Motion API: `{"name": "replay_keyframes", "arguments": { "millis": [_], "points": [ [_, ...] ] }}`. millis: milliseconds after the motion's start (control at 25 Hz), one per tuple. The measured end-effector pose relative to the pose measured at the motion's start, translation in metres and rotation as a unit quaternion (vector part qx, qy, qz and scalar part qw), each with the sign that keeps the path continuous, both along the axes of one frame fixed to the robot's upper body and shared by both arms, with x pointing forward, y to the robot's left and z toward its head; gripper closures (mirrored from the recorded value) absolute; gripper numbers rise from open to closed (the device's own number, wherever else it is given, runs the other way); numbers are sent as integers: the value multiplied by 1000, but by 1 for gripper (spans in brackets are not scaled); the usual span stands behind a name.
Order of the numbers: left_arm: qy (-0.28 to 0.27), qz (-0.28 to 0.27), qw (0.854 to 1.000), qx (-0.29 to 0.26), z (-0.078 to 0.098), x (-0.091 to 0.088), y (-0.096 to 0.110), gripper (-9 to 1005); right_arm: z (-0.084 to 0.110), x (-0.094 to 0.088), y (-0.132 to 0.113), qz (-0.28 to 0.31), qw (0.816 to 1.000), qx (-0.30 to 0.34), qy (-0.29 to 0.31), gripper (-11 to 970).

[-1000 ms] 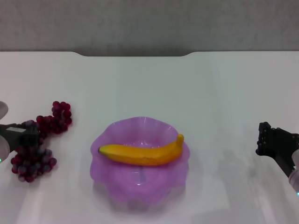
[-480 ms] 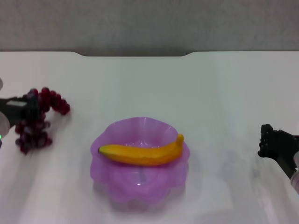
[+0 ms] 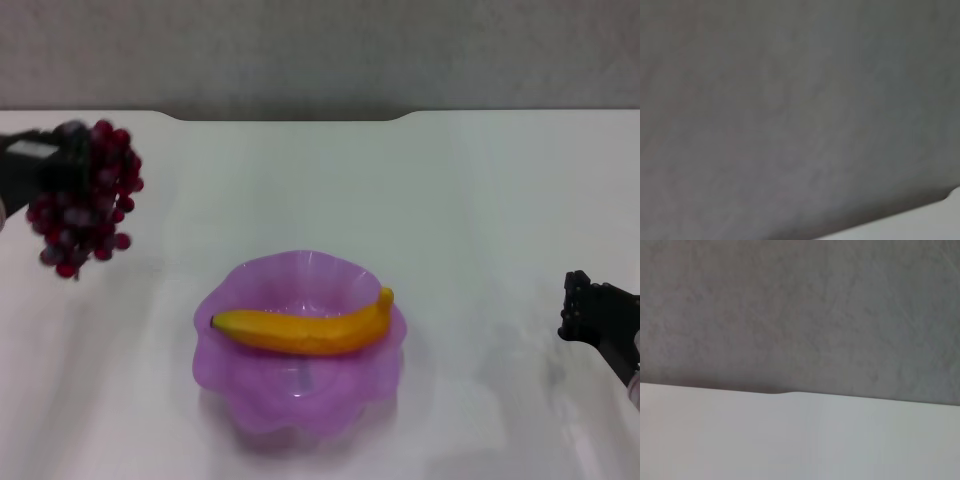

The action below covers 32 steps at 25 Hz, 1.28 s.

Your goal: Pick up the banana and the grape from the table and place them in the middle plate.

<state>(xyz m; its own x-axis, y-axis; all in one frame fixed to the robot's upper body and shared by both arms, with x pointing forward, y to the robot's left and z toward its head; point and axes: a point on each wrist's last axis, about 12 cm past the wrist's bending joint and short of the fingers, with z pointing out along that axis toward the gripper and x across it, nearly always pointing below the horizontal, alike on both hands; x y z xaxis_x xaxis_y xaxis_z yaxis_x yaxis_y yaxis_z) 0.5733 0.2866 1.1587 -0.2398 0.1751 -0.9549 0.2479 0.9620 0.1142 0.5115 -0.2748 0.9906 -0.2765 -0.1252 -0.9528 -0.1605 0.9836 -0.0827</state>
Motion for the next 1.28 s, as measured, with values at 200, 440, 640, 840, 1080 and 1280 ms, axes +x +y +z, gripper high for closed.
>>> {"name": "replay_keyframes", "arguments": {
  "millis": [200,440,640,840,1080,1280],
  "points": [
    [-22,-64,998,0,33,-12,-24,858,-2,-1,-3,-6,1000,7,6,932],
    [-32,-149,988,10,52,-28,-64,861,-3,-2,-5,-7,1000,5,8,932],
    [-18,-202,979,22,42,-36,-93,865,-4,-1,-7,-8,1000,3,8,932],
    [6,-242,970,37,19,-43,-116,867,-3,0,-5,-6,1000,3,7,932],
    [32,-264,962,55,-7,-44,-131,869,-3,1,-4,-4,1000,3,7,932],
    [53,-266,961,62,-23,-44,-133,871,-2,1,-3,-2,1000,4,6,932]
  ]
}}
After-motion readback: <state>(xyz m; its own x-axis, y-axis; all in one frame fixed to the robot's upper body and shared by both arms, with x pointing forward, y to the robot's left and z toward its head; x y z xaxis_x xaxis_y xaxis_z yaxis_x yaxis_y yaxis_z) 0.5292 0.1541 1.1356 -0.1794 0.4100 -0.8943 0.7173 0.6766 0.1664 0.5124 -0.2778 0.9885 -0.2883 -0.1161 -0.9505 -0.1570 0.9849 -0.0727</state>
